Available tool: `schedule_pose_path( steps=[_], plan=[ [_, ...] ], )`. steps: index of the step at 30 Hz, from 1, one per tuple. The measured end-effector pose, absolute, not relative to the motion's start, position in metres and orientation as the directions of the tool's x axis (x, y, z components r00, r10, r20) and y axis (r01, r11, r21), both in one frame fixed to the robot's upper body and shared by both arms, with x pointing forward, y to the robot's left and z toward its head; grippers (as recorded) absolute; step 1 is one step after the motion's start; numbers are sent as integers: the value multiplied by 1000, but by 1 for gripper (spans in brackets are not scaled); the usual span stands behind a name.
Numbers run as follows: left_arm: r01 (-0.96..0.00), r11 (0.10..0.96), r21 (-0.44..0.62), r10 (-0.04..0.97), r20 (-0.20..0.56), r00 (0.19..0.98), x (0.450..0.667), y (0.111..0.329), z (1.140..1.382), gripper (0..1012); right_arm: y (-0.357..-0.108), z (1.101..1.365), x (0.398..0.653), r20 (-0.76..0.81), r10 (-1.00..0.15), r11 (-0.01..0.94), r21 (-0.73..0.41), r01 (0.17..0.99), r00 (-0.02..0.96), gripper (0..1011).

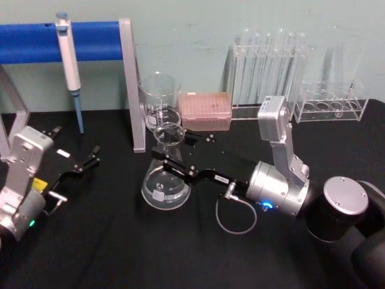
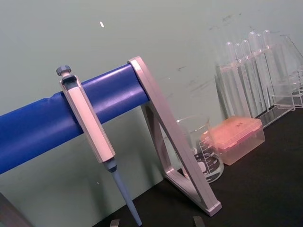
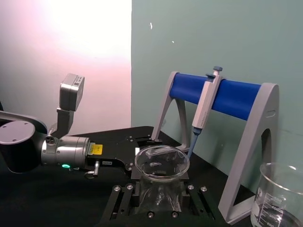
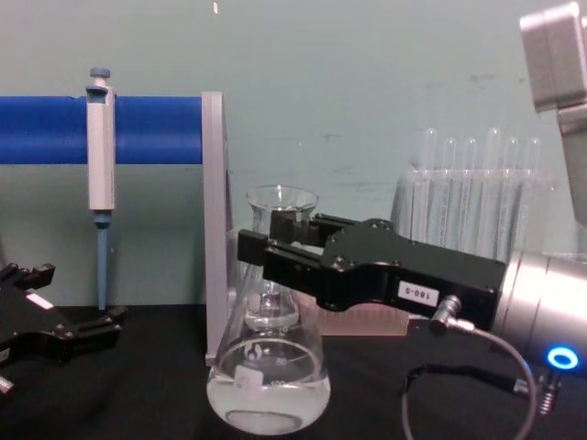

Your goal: Grasp the erlenmeyer flask with one hand, shake it three times, then place it back.

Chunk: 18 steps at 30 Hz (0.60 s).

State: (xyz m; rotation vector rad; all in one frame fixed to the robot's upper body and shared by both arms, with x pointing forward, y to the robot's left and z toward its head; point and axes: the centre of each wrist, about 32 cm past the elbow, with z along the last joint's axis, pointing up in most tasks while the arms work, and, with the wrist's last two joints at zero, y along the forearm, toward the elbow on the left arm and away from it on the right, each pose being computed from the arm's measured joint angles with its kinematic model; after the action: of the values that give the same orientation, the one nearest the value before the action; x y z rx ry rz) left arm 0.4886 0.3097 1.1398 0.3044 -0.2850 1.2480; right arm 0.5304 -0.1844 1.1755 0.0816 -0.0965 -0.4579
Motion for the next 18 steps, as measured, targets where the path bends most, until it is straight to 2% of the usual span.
schedule_pose_path(
  steps=[9,18],
  plan=[
    [-955,287,70,880,374,292,489,310,1140,1001,-196,1176,531,72,-502,863,107,494,862,457],
    [-955,287,70,880,374,292,489,310,1140,1001,-228,1179,521,90,-634,772,119,624,768,456]
  ],
)
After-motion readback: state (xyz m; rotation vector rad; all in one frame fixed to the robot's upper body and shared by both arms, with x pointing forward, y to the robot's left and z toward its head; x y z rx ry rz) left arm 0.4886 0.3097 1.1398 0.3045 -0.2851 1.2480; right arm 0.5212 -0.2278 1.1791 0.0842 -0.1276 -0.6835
